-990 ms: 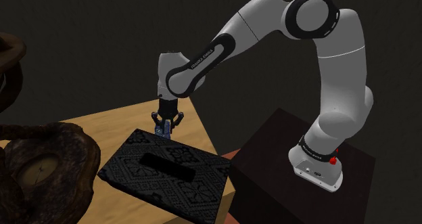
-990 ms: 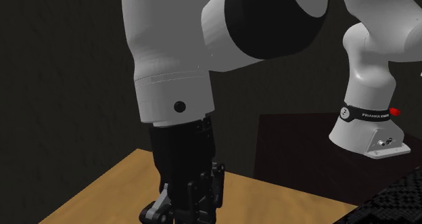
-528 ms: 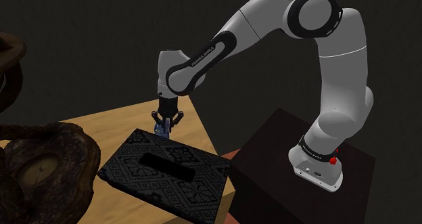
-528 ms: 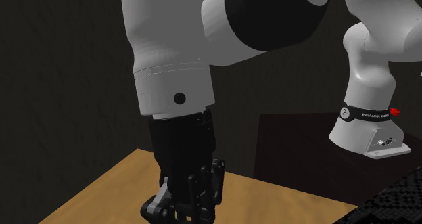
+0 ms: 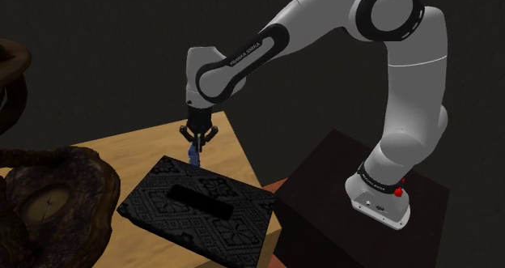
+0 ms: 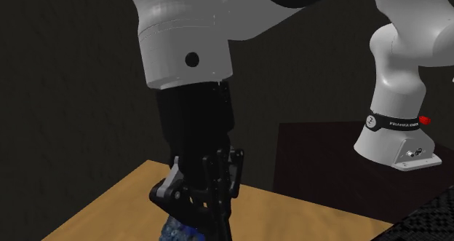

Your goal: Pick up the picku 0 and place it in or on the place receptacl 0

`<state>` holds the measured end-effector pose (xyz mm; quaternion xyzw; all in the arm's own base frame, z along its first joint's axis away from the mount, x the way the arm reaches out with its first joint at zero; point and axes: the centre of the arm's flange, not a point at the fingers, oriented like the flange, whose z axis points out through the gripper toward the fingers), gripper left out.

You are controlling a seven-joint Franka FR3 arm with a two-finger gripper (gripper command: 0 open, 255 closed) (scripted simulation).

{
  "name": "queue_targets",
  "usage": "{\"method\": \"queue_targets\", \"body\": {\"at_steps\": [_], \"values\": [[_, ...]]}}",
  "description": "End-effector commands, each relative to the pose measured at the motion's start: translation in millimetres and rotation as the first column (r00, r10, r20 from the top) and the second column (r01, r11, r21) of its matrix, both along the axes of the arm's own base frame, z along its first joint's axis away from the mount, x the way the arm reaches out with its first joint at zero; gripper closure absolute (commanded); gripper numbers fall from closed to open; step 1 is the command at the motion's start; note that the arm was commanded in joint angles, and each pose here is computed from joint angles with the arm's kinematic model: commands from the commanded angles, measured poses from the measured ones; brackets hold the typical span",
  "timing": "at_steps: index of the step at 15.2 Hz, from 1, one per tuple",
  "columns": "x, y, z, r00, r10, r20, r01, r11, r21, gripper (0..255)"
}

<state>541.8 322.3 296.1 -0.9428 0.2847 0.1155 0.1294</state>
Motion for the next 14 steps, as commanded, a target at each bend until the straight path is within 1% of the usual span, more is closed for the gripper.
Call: {"method": "queue_targets", "body": {"at_steps": [1,14], "values": [[0,-1,9,1.0,0.0,-0.001,0.0,1.0,0.0,255],[0,-1,78,1.0,0.0,-0.001,0.0,1.0,0.0,255]]}}
